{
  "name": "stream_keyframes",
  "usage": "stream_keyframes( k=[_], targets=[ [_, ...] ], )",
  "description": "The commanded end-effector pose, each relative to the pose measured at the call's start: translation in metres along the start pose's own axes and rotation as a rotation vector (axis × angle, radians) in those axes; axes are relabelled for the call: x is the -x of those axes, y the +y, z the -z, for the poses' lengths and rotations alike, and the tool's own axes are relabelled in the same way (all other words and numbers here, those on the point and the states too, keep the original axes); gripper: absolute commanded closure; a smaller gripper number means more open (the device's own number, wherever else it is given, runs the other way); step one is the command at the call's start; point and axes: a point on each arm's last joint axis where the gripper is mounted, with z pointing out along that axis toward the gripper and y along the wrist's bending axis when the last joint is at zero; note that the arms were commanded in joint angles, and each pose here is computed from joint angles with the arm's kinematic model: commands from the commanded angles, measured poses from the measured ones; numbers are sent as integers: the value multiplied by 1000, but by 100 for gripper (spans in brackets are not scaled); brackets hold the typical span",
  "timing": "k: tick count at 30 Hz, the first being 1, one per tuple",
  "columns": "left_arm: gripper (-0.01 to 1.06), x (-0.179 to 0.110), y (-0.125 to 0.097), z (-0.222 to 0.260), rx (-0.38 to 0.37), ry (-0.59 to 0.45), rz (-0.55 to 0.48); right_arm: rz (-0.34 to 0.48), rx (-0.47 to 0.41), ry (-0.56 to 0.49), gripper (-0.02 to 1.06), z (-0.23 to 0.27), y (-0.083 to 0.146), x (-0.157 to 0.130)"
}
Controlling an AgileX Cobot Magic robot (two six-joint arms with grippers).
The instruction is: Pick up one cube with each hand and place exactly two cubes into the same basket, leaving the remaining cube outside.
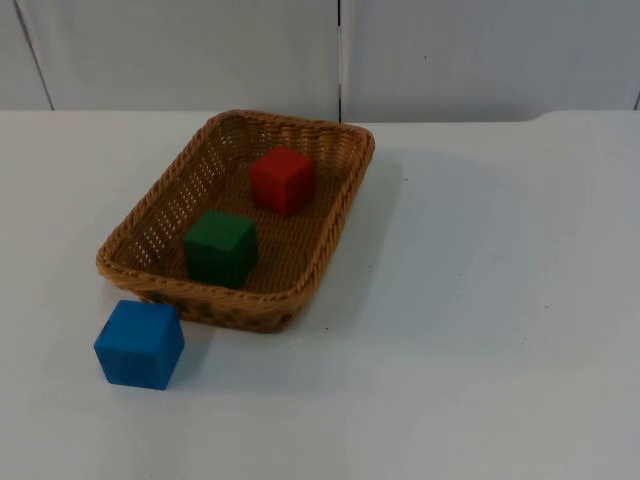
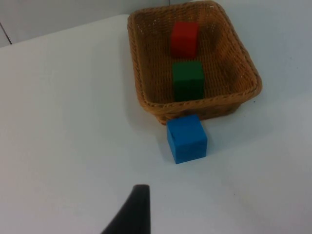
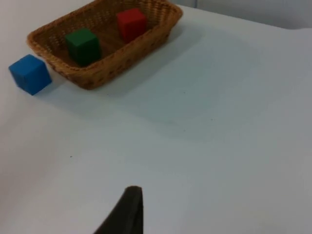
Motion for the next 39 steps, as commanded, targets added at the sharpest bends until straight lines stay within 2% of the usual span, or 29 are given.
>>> stream_keyframes(
  k=[1, 6, 17, 22, 27, 39],
  targets=[
    [0, 0, 0, 0, 4, -11, 7, -20, -37, -2, -1, 0, 0, -1],
    [0, 0, 0, 0, 4, -11, 7, -58, -110, -1, -1, 0, 1, -1],
    [0, 0, 0, 0, 4, -11, 7, -111, -213, 0, -1, -1, 1, 0],
    [0, 0, 0, 0, 4, -11, 7, -157, -302, 1, -1, -1, 2, 0],
    [0, 0, 0, 0, 4, -11, 7, -175, -336, 1, -1, -1, 2, 0],
    [0, 0, 0, 0, 4, -11, 7, -176, -338, 2, -1, -1, 2, 0]
  ],
)
